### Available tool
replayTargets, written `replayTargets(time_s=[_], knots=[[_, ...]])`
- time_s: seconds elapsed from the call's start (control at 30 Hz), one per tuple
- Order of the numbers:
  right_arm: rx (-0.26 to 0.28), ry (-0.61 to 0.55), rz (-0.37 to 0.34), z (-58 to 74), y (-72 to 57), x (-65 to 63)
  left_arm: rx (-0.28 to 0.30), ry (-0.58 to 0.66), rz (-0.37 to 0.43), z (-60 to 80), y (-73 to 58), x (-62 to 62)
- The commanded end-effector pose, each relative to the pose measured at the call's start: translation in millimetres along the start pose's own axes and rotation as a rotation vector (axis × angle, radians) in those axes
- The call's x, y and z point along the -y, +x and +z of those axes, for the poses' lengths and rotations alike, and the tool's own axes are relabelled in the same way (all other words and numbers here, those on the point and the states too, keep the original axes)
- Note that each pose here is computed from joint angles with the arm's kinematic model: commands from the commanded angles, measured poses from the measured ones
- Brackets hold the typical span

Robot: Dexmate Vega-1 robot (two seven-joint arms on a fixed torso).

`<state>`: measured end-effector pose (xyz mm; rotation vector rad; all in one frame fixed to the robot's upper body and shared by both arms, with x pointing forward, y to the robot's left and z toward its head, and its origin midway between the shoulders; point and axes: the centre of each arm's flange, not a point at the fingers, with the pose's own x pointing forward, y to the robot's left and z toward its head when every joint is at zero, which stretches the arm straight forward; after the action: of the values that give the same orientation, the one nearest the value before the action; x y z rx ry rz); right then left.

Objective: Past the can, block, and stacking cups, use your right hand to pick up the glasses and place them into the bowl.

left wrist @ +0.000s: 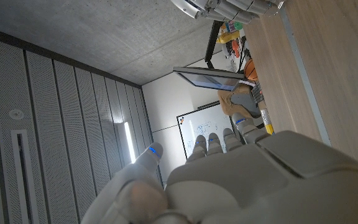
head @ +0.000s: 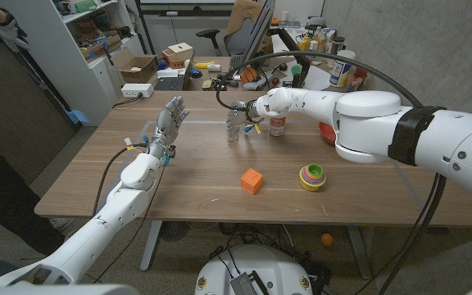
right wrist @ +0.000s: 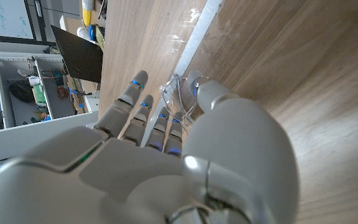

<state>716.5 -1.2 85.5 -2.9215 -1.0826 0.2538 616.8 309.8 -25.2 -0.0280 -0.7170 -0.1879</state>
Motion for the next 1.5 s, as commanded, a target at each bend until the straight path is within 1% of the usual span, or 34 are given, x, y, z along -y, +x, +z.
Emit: replayTargets(time_s=[0.03,0.13,0.2,0.27,0.37,0.4,0.47,0.7,1.0,1.07,1.23,1.5], knots=[[0.091,-0.015,-0.014,22.8,-3.0,-9.3,0.001,-0.006,-0.008,-1.3,8.5,0.7],[0.140,-0.009,-0.044,31.1,-5.9,-9.0,0.001,-0.004,-0.007,-1.4,8.1,1.2],[0.160,0.003,-0.058,34.1,-7.3,-8.3,0.001,-0.004,-0.006,-1.3,7.5,1.6],[0.176,0.017,-0.062,35.9,-8.1,-7.2,0.004,-0.002,-0.003,-0.7,6.8,2.0],[0.182,0.026,-0.067,36.5,-8.8,-6.7,0.006,-0.001,-0.001,0.3,6.4,1.9],[0.195,0.034,-0.074,37.5,-9.7,-5.3,0.008,0.002,0.001,1.0,5.9,1.5],[0.198,0.043,-0.075,37.8,-9.7,-4.6,0.009,0.003,0.001,1.2,5.8,1.3],[0.186,0.075,-0.101,37.0,-11.1,-4.2,0.002,0.000,0.004,-1.4,5.5,0.7],[0.160,0.110,-0.164,31.0,-15.4,-2.4,0.000,0.002,-0.003,-3.2,8.0,0.6],[0.156,0.127,-0.180,28.4,-16.9,-1.0,0.001,0.002,-0.004,-2.8,8.7,0.3],[0.164,0.126,-0.218,26.0,-19.4,3.7,0.003,0.003,-0.009,-2.1,10.7,0.0],[0.153,0.136,-0.286,16.2,-23.4,13.2,0.002,0.000,-0.016,-3.2,13.6,1.2]])
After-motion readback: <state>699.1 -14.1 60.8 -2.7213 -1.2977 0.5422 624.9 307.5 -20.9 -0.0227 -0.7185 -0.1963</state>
